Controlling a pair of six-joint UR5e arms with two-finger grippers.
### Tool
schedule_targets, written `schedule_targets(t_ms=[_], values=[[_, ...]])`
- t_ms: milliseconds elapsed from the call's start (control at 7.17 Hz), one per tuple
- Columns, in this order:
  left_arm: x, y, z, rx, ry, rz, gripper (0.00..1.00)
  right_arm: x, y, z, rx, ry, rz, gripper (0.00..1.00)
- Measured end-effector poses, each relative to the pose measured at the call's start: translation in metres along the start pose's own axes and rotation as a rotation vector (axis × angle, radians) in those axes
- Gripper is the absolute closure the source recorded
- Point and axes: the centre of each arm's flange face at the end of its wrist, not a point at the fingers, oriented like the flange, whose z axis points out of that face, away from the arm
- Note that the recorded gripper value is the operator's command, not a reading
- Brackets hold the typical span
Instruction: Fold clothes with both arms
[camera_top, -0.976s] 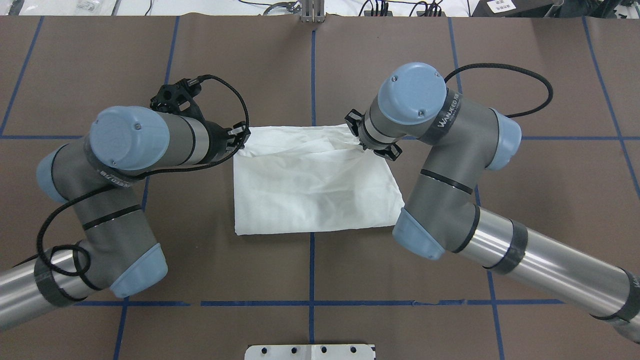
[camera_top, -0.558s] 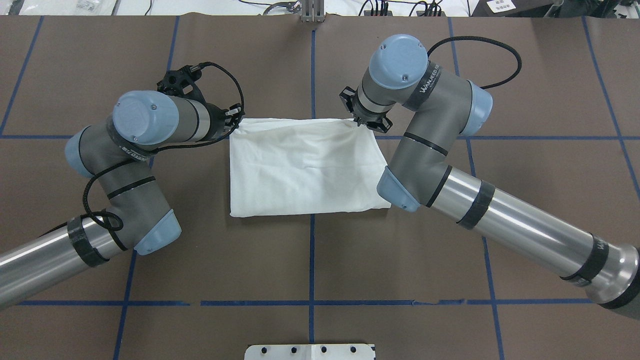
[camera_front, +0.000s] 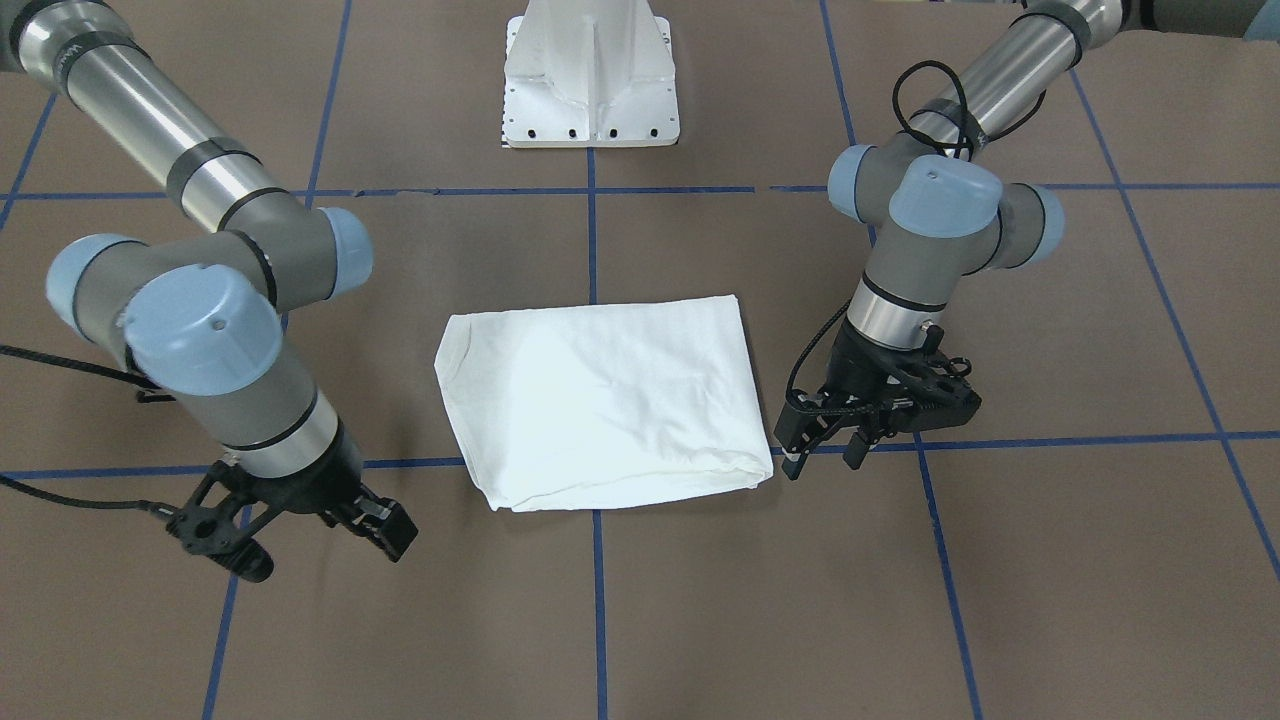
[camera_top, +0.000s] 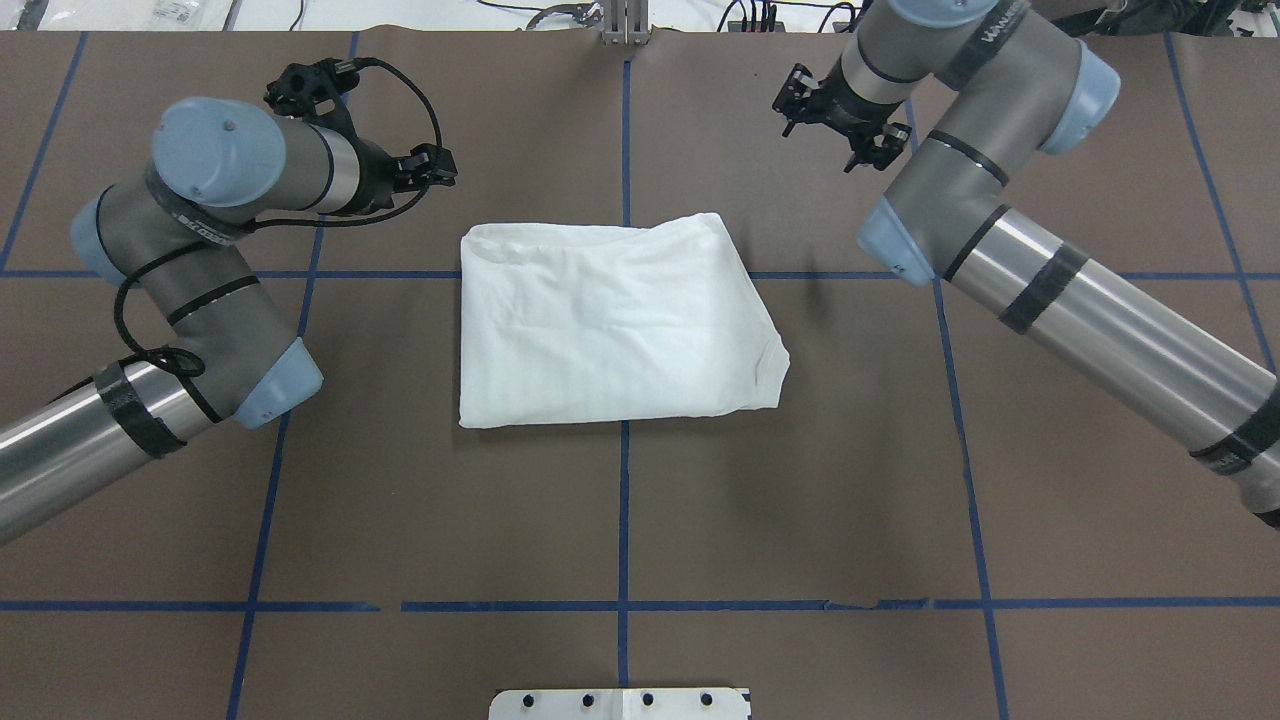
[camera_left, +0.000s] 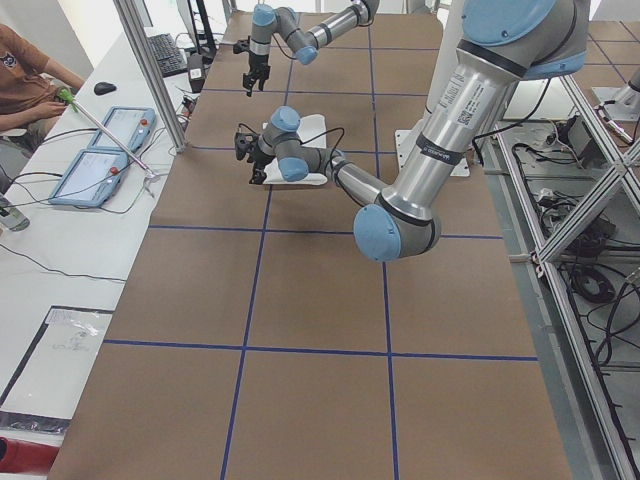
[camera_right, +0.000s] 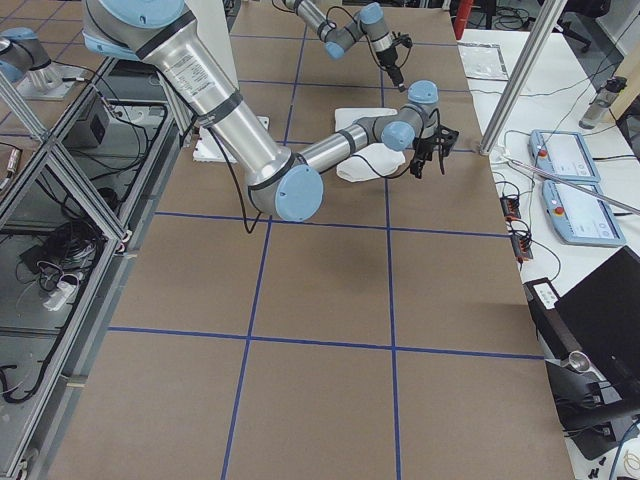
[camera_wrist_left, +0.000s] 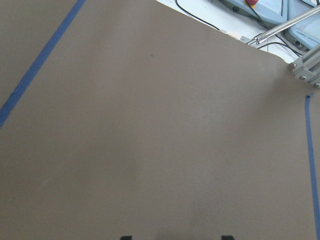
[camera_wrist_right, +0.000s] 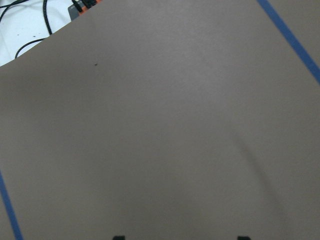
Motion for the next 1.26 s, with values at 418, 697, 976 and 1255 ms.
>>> schedule_targets(t_ms=[418, 697, 976, 1255], values=[[-0.078, 0.001, -0.069, -0.089, 0.031, 0.311, 0.08, 0.171, -0.059, -0.034, -0.017, 0.039, -0.181, 0.0], [-0.166, -0.003, -0.128, -0.128, 0.008, 0.536, 0.01, 0.302, -0.103, -0.067, -0.043, 0.091, -0.371, 0.0], [-0.25, -0.035, -0.18, -0.145, -0.089, 0.704, 0.01, 0.43, -0.133, -0.096, -0.095, 0.143, -0.528, 0.0], [-0.316, -0.082, -0.227, -0.184, -0.201, 0.74, 0.01, 0.516, -0.137, -0.12, -0.13, 0.17, -0.567, 0.0]])
